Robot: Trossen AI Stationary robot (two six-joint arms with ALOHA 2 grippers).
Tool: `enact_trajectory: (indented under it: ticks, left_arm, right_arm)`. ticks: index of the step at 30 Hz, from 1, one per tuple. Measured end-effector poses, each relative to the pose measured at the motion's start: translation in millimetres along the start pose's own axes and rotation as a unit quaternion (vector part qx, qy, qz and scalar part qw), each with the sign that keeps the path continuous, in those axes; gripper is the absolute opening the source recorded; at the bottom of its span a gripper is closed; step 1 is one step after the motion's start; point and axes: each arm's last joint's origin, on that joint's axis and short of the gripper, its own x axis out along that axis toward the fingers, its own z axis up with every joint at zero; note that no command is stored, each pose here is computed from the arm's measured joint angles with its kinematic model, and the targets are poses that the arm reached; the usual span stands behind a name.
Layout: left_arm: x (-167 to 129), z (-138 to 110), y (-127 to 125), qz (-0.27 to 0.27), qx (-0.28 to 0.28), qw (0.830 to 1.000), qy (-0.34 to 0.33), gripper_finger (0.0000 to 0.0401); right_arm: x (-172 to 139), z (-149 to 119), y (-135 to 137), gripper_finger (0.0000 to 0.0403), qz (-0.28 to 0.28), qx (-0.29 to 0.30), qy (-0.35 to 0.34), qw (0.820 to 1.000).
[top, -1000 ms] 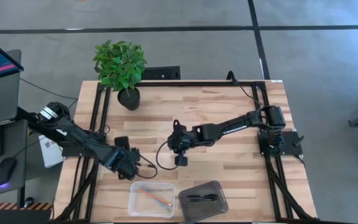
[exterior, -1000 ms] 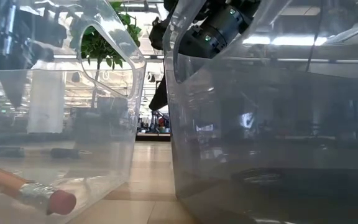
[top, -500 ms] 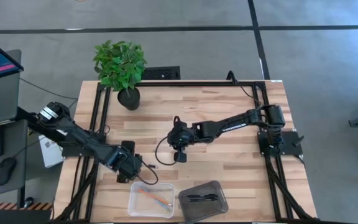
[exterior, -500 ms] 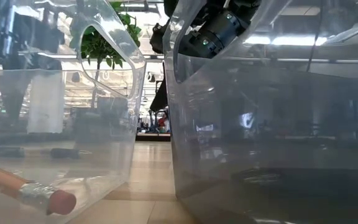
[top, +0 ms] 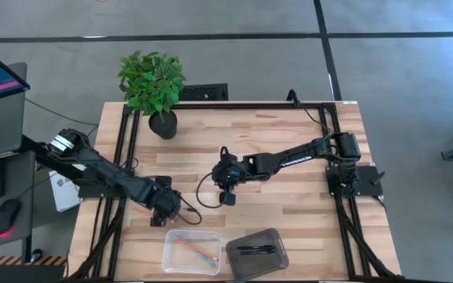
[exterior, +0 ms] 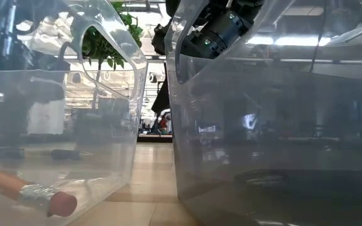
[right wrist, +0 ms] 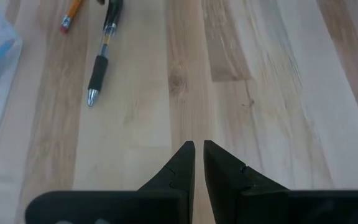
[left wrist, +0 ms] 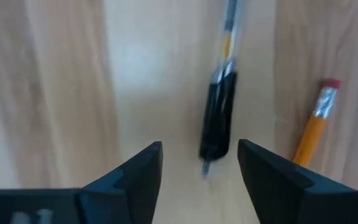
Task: Sort pens & pencils
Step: Put the black pen into the black bin
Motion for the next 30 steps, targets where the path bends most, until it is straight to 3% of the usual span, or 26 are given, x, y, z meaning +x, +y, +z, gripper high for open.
enact_trajectory:
  ticks: [30]
  left_arm:
    - [17.7,-3.1,11.4,-0.016,-0.016,1.0,-0.021,0.0041]
  right_arm:
    - [-0.1,-5.3,1.3,0.0056,-0.001,0.008,0.026,1.0]
